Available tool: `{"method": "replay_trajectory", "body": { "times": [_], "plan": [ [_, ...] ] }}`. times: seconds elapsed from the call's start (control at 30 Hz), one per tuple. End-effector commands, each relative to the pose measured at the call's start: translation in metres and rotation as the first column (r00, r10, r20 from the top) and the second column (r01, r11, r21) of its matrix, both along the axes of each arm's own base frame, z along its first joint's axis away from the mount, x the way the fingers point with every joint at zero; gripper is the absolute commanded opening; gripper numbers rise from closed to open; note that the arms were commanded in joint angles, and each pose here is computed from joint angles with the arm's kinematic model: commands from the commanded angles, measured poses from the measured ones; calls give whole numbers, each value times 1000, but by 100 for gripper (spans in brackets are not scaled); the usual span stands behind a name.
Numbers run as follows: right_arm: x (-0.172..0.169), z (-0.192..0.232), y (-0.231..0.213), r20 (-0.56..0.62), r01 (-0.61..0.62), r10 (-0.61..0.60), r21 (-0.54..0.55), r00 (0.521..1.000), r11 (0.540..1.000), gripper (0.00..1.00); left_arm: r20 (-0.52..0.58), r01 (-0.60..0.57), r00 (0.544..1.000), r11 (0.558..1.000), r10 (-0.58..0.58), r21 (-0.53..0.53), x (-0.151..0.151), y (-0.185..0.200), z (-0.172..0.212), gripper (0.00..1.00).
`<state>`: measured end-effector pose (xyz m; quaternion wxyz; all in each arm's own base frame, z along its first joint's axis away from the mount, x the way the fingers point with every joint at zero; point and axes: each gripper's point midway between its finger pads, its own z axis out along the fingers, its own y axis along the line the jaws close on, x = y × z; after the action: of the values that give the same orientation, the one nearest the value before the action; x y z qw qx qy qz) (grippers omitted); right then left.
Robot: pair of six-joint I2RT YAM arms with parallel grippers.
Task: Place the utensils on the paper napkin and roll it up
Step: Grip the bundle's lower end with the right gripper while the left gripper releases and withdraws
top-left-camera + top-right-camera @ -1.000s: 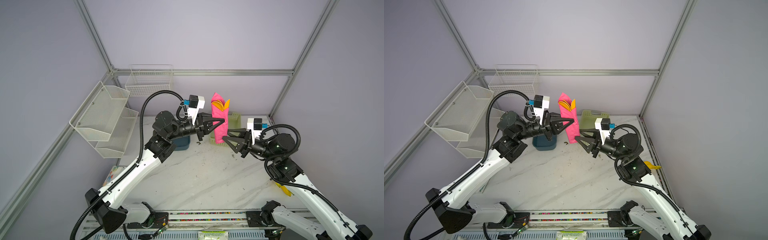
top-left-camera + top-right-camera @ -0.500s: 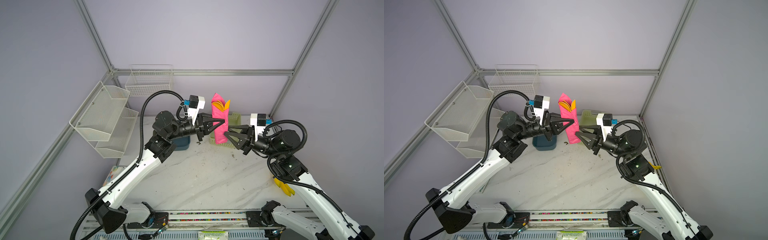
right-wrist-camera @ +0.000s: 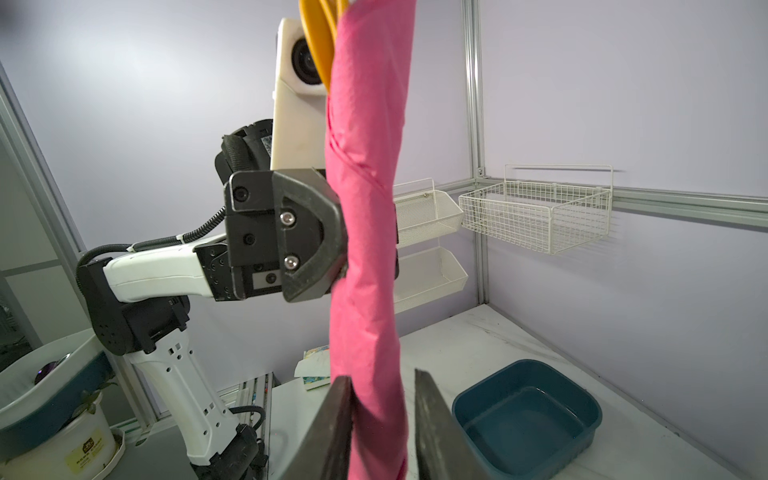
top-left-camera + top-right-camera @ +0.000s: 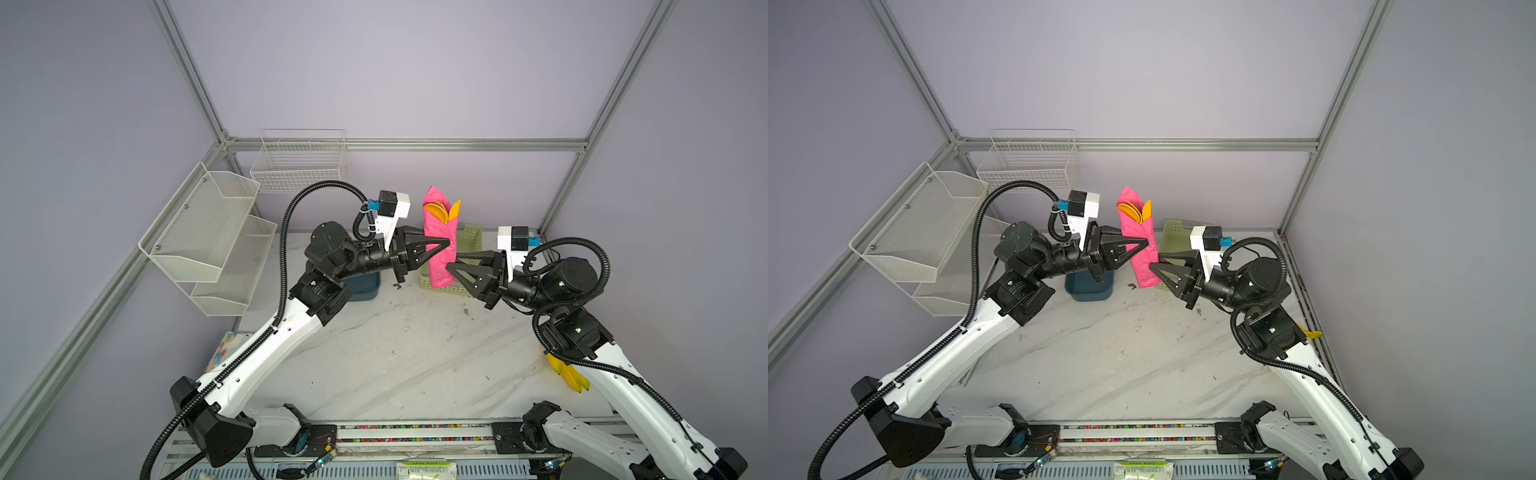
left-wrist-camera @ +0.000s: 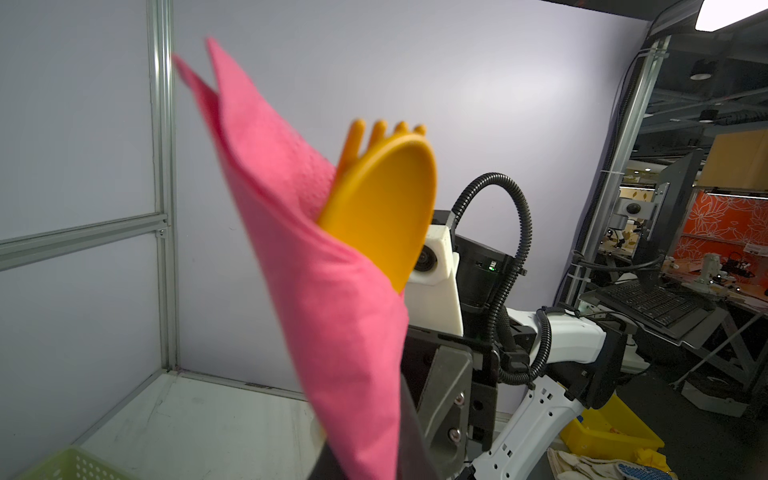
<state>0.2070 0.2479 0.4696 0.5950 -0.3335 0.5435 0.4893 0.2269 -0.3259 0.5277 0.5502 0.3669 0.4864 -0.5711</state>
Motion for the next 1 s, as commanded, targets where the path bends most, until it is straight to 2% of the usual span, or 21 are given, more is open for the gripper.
{"method": "replay_trajectory", "body": {
  "times": [0.0,0.17,0.4,0.57,0.67,0.8,0.97],
  "plan": [
    [-8,16,-1,47,-30,29,26,998,999,29,30,10,999,1000,-9,-28,-7,6,5,1],
    [-9,16,-1,53,-32,30,28,998,999,26,28,8,1000,1000,-7,-27,-6,6,5,1],
    [-7,16,-1,51,-25,24,28,998,999,12,25,4,1000,1000,-3,-27,-6,6,5,2],
    [-7,18,-2,53,-21,19,29,998,999,0,18,-15,1000,1000,16,-26,-3,7,4,10],
    [-5,16,-2,49,-14,13,19,999,1000,0,16,-26,1000,999,26,-26,-2,9,4,13],
    [-4,16,-3,56,0,-1,16,998,1000,0,12,-59,998,998,60,-23,1,12,2,25],
    [3,14,-3,43,30,-31,12,999,999,0,-10,-134,991,991,134,-10,9,22,-2,34]
  ]
}}
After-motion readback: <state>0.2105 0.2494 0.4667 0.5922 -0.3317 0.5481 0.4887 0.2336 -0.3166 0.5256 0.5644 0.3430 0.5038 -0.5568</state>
